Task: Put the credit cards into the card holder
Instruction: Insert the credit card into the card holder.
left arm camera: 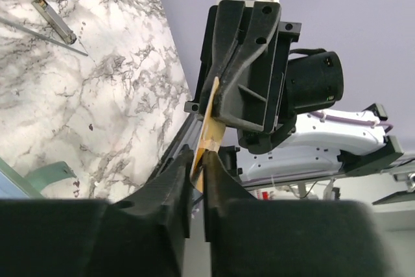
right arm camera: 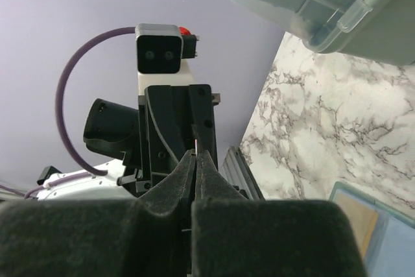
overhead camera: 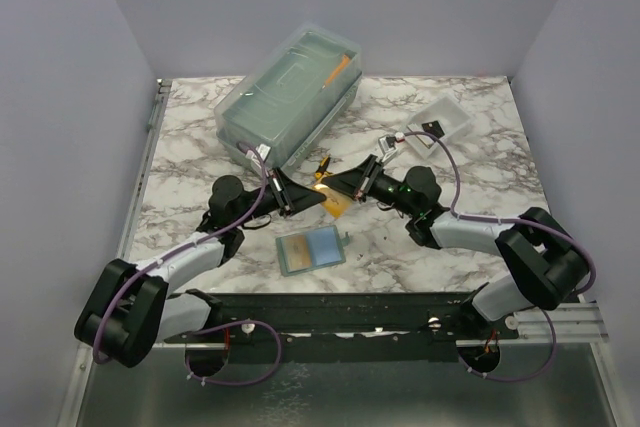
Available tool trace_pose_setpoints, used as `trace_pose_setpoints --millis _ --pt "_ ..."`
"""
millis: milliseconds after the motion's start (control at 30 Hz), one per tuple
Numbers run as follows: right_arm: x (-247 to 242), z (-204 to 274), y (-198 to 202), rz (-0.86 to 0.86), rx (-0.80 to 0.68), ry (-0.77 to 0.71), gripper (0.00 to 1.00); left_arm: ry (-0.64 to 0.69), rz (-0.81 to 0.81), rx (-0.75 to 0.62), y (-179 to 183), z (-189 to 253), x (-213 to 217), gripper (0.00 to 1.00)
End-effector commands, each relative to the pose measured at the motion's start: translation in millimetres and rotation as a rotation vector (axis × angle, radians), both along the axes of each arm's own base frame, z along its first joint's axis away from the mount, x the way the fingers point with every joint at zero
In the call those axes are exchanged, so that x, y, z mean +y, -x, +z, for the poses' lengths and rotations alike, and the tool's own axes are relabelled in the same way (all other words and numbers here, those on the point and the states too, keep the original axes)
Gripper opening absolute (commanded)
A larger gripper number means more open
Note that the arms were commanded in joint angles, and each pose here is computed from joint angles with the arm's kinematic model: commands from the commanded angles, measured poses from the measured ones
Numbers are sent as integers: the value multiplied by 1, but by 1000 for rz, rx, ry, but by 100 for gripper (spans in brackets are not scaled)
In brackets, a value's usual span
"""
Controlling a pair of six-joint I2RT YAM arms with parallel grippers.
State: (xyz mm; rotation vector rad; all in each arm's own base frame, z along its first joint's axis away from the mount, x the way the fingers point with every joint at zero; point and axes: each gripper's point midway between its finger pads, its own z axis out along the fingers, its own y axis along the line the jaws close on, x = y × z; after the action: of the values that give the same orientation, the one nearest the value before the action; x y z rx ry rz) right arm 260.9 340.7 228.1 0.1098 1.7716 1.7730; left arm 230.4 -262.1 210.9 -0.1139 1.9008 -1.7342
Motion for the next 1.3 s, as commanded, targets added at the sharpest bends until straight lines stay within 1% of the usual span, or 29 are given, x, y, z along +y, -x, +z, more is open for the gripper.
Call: trace_pose_setpoints --millis 0,67,100,200,267,333,367,400,500,567,667,733,833,1000,1167,1267 --pt "2 11 11 41 -42 -38 0 29 -5 -85 -7 14 -4 7" --pt "1 8 11 35 -43 -11 3 22 -18 -92 -5 12 -5 0" --pt "0 5 10 30 -46 12 6 16 -27 -103 -4 11 -5 0" --pt "-4 -8 12 28 -56 106 30 3 -61 -129 2 9 -6 0" --pt "-9 -20 14 46 -71 184 49 -5 -107 -134 6 7 -7 0" --pt "-16 -31 20 96 -104 247 61 -11 -170 -144 13 6 -10 0" --pt "-19 -36 25 129 -119 270 66 -15 -199 -142 16 4 -10 0" --pt "-23 -39 30 165 -137 281 68 -20 -222 -140 19 3 -10 0" --pt "-31 -41 53 315 -194 266 70 -50 -253 -129 22 -3 -6 0" --pt "-33 -42 71 426 -202 248 71 -78 -262 -123 23 -6 -4 0" --pt "-36 -46 91 536 -205 215 72 -105 -283 -125 26 -8 -2 0" --pt "-38 -48 101 581 -205 188 70 -104 -311 -129 31 -6 -2 0" --pt "-40 -47 110 636 -221 152 65 -108 -344 -139 36 -5 -2 0" --pt "-42 -51 115 661 -197 131 54 -115 -372 -142 38 -6 -2 0" --pt "-39 -55 104 571 -168 162 54 -112 -408 -138 44 -7 -2 0" --pt "-37 -52 95 544 -173 180 51 -108 -427 -133 47 -7 -2 0"
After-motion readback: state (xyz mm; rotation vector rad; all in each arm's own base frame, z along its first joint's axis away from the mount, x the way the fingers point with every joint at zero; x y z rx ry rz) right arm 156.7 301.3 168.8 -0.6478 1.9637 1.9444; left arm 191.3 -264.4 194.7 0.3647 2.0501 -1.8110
